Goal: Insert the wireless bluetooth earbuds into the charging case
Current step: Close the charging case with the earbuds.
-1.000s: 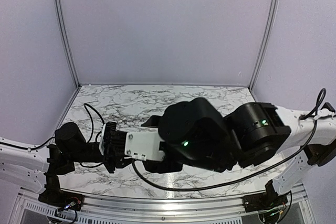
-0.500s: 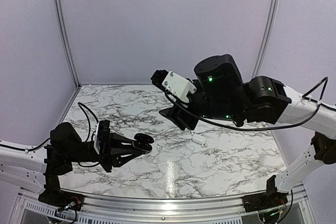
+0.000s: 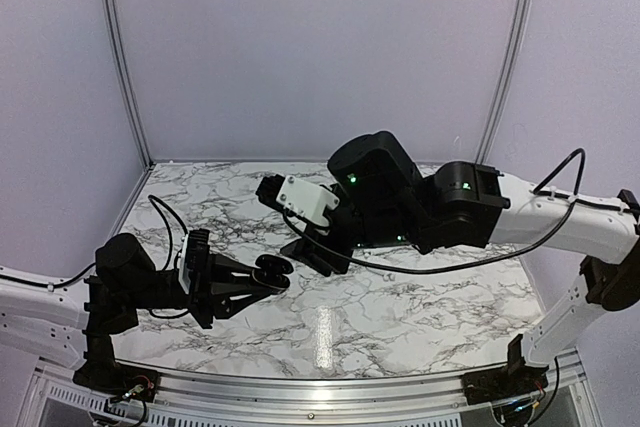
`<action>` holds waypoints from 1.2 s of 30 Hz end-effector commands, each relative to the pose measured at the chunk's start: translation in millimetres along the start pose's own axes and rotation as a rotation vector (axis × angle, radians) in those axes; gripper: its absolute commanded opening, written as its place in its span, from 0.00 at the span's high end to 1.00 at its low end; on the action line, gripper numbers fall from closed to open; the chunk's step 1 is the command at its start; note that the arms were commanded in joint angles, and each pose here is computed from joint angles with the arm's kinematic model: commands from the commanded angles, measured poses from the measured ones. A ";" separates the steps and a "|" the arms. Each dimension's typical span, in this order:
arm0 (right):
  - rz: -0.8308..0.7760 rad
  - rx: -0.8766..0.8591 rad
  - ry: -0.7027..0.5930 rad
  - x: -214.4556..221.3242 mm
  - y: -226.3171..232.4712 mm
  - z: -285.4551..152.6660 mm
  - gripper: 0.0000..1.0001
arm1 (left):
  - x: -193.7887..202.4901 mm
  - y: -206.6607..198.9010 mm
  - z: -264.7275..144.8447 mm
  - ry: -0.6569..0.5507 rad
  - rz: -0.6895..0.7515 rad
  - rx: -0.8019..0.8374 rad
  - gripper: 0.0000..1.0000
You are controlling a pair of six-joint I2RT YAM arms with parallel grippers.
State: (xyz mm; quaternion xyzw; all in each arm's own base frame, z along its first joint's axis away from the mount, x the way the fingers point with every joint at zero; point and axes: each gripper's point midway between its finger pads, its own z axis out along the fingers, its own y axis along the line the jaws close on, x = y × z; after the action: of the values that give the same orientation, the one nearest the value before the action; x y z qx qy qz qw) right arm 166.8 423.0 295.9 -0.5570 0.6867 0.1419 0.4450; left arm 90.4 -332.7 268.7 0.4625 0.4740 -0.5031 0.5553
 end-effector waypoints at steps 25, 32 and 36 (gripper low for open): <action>0.161 -0.004 -0.172 -4.0 -31.0 -44.8 0.29 | 32.2 121.4 -23.2 0.015 -0.412 -0.482 1.00; 0.291 0.026 -0.202 21.2 -62.8 -45.3 0.27 | 86.8 176.7 -39.1 0.155 -0.613 -0.678 1.00; 0.358 0.051 -0.215 37.7 -80.5 -47.2 0.26 | 113.4 195.7 -38.3 0.202 -0.713 -0.717 1.00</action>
State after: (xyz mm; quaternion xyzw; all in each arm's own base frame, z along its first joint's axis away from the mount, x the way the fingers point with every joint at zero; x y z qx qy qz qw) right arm 205.9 349.5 306.0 -0.4408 0.7240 0.2255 0.4802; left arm 271.5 -292.9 176.6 0.1422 0.7661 -0.4170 0.4679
